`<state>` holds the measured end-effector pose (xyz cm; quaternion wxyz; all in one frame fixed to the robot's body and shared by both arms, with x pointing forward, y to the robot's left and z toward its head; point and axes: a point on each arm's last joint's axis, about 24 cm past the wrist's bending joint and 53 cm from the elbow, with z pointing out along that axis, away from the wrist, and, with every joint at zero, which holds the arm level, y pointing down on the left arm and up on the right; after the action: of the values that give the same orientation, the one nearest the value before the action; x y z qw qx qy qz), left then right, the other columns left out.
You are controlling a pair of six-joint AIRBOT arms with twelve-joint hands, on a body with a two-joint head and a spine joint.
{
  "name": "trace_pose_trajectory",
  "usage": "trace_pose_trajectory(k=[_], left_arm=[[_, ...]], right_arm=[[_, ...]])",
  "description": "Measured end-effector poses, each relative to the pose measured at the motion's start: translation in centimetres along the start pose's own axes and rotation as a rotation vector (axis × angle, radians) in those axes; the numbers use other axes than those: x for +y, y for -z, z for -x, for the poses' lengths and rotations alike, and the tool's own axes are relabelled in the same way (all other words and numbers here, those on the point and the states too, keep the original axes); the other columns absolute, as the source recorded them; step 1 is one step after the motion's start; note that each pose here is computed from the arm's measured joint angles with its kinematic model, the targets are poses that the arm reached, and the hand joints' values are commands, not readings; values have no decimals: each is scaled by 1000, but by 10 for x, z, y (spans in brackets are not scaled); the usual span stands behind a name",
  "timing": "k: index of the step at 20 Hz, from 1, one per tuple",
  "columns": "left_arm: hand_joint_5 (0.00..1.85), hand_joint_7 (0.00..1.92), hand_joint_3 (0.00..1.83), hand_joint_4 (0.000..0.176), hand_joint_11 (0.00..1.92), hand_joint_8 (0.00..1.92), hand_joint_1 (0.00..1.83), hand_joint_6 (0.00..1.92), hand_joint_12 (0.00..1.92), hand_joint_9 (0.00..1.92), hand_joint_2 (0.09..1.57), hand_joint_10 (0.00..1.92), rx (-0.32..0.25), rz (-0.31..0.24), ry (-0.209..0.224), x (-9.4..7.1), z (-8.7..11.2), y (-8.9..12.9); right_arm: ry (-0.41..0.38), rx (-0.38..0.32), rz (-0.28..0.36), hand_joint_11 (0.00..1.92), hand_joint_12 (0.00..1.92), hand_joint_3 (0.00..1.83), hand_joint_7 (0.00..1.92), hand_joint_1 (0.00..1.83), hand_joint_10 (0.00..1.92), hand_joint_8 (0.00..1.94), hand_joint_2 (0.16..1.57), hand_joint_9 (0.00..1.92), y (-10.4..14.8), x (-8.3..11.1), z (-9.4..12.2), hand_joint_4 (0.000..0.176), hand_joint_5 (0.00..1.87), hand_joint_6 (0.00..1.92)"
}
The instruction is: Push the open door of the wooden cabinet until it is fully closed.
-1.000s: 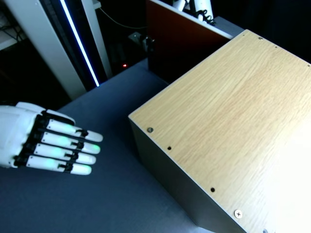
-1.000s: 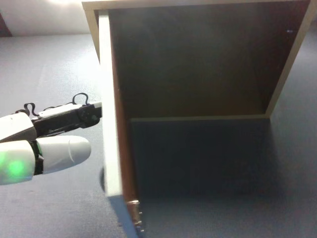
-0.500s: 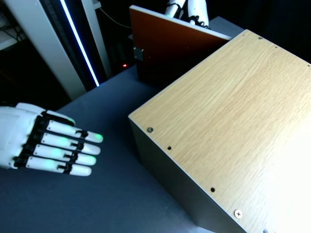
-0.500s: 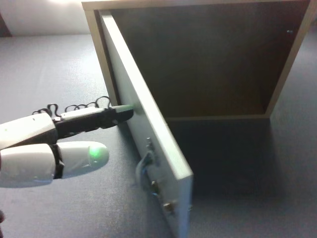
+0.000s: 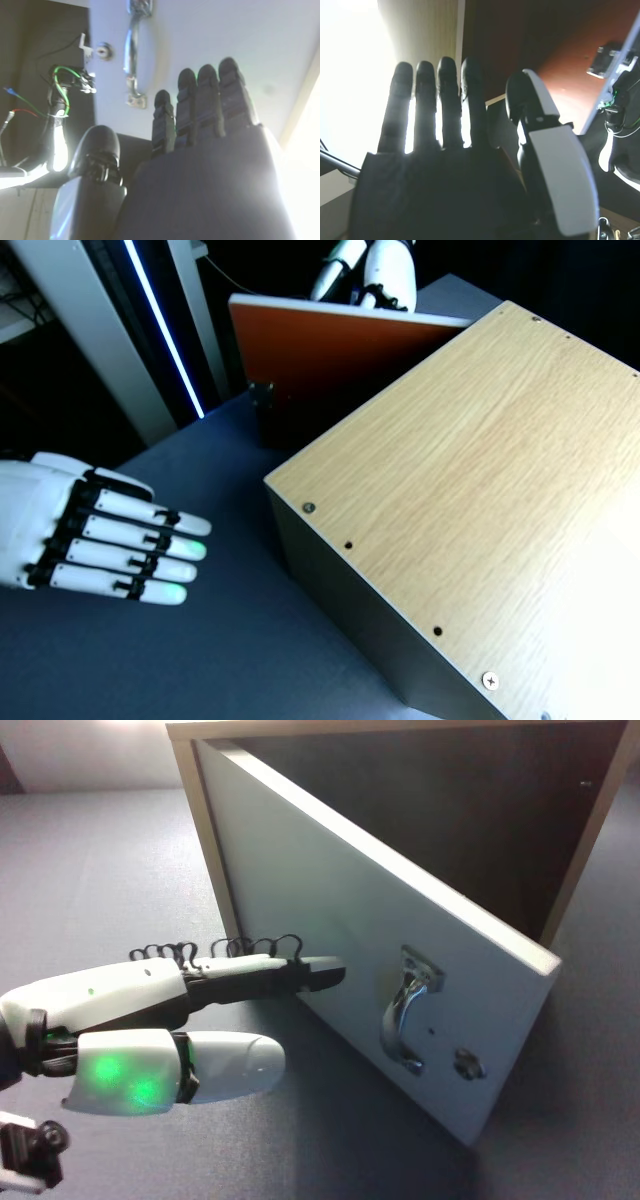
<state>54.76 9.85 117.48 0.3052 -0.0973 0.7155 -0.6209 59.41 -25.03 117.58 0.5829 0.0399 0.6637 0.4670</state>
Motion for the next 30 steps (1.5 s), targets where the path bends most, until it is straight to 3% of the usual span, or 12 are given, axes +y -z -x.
trace_pose_trajectory(k=[1, 5, 9, 12, 13, 16, 20, 22, 26, 28, 29, 30], left_arm=[[163, 183, 1, 140, 167, 3, 0, 14, 64, 125, 1387, 5, 0, -5, 1, -1, 0, -3], [152, 163, 6, 102, 147, 0, 0, 11, 52, 121, 1402, 2, 18, -40, -13, -6, -3, -19], [119, 157, 0, 106, 99, 6, 0, 0, 29, 104, 1395, 0, 49, -40, -58, -8, -8, -30], [78, 111, 0, 128, 62, 0, 0, 0, 12, 79, 1384, 0, 71, -47, -101, -12, -11, -42], [107, 116, 0, 128, 82, 3, 0, 11, 20, 92, 1386, 5, 74, -50, -111, -13, -11, -47], [155, 126, 0, 135, 129, 6, 0, 23, 40, 120, 1386, 13, 72, -61, -113, -18, -11, -54], [159, 110, 0, 144, 136, 4, 0, 13, 43, 104, 1375, 2, 68, -65, -105, -22, -11, -61], [125, 134, 0, 157, 138, 10, 0, 0, 45, 117, 1365, 7, 53, -67, -84, -24, -7, -66], [154, 149, 0, 153, 133, 10, 0, 15, 48, 112, 1336, 2, 38, -65, -52, -24, -4, -73], [149, 135, 0, 171, 120, 2, 0, 7, 45, 105, 1333, 0, 33, -68, -33, -26, -4, -78], [148, 114, 0, 169, 129, 0, 0, 6, 51, 94, 1328, 0, 24, -68, -16, -26, -2, -79], [161, 114, 0, 163, 139, 1, 0, 9, 57, 94, 1331, 1, 18, -66, 1, -26, -2, -81]], right_arm=[[0, 0, -1, 213, 19, 0, 356, 513, 6, 2, 1394, 269, 0, 0, 0, 0, 448, 2], [-3, -2, -2, 246, 40, 3, 344, 492, 6, 0, 1408, 279, 0, -1, 0, 0, 435, 0], [-5, -4, -3, 227, 39, 0, 320, 506, 1, 0, 1395, 254, 0, -1, 1, 0, 432, 1], [-5, -3, -3, 209, 40, 1, 330, 497, 2, 4, 1399, 249, 0, -1, 1, 0, 430, 0], [-5, -5, -5, 208, 43, 3, 321, 474, 1, 1, 1403, 248, 0, -1, 1, 0, 425, 0], [-5, -5, -4, 230, 60, 0, 327, 486, 6, 3, 1399, 264, 0, -1, 1, 0, 432, 2], [-5, -5, -3, 218, 67, 2, 341, 462, 6, 4, 1404, 274, 0, -1, 1, 0, 445, 4], [-5, -6, -3, 220, 83, 0, 331, 472, 0, 0, 1396, 266, 0, -1, 1, 0, 438, 0], [-11, -12, -4, 183, 90, 0, 333, 497, 0, 1, 1400, 260, 0, -1, 1, 0, 445, 3], [-11, -10, -3, 64, 357, 2, 321, 475, 1, 4, 1396, 248, 0, -1, 0, 0, 443, 1], [-12, -13, -2, 12, 534, 0, 327, 478, 1, 1, 1396, 257, 0, -1, 1, 0, 438, 1], [-12, -16, -5, 2, 571, 0, 327, 477, 1, 0, 1397, 260, 0, -2, 2, 0, 432, 0]])
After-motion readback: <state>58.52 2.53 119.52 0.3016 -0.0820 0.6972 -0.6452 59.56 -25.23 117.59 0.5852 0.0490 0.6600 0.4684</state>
